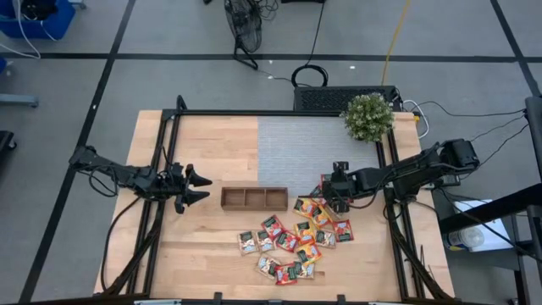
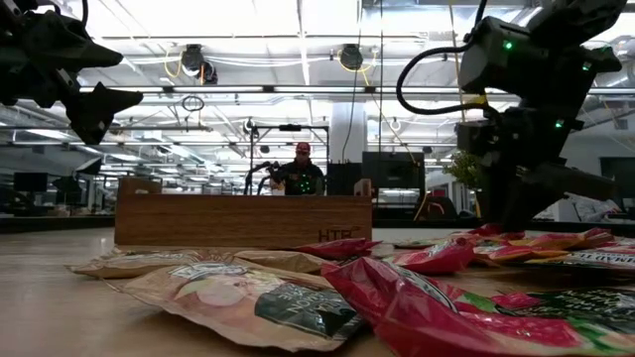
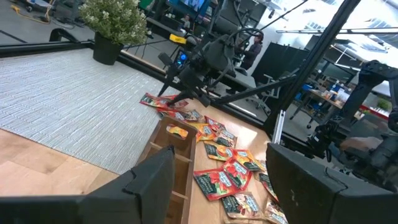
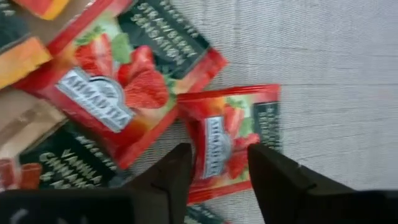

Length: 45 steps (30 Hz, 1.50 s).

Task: Pick & Place Tea
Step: Put the red tea bag into the right section of the wooden organizer

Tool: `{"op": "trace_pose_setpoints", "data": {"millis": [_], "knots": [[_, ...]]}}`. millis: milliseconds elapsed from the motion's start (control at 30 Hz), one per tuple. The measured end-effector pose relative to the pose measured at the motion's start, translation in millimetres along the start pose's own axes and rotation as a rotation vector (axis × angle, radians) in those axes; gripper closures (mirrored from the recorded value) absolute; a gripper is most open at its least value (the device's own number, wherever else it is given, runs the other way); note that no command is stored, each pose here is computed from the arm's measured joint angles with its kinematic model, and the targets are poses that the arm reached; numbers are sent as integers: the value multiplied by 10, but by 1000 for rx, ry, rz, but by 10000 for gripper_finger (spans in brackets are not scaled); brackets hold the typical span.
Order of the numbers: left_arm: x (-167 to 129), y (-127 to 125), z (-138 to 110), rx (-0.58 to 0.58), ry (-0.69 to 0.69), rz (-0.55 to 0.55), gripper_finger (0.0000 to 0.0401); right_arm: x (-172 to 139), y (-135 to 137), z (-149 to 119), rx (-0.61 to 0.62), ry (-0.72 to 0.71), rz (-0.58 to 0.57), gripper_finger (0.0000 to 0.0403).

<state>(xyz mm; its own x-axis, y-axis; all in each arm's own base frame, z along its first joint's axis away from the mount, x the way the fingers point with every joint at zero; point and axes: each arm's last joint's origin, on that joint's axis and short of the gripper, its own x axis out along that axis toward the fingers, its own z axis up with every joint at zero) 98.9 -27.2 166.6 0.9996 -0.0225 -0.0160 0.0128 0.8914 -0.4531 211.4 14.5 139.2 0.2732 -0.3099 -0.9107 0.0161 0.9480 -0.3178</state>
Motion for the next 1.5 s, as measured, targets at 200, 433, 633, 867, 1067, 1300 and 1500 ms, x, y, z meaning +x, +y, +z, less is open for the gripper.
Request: {"op": "trace_pose_setpoints", "data": {"millis": [200,433,633,867,1067,1300,1500], "knots": [[0,0,0,0,0,0,151,26,10,-19,9,-1,58,317],[0,0,0,0,0,0,151,44,17,-47,6,5,56,386],[0,0,0,0,0,0,151,-13,81,-6,-34,-34,-41,401],[0,0,0,0,0,0,151,-249,209,231,-184,-208,-355,402],[0,0,0,0,0,0,151,-452,366,555,-251,-550,-357,402],[0,0,0,0,0,0,151,-621,452,804,-180,-897,-141,403],[0,0,0,0,0,0,151,-308,637,1014,-294,-891,-146,403]]}}
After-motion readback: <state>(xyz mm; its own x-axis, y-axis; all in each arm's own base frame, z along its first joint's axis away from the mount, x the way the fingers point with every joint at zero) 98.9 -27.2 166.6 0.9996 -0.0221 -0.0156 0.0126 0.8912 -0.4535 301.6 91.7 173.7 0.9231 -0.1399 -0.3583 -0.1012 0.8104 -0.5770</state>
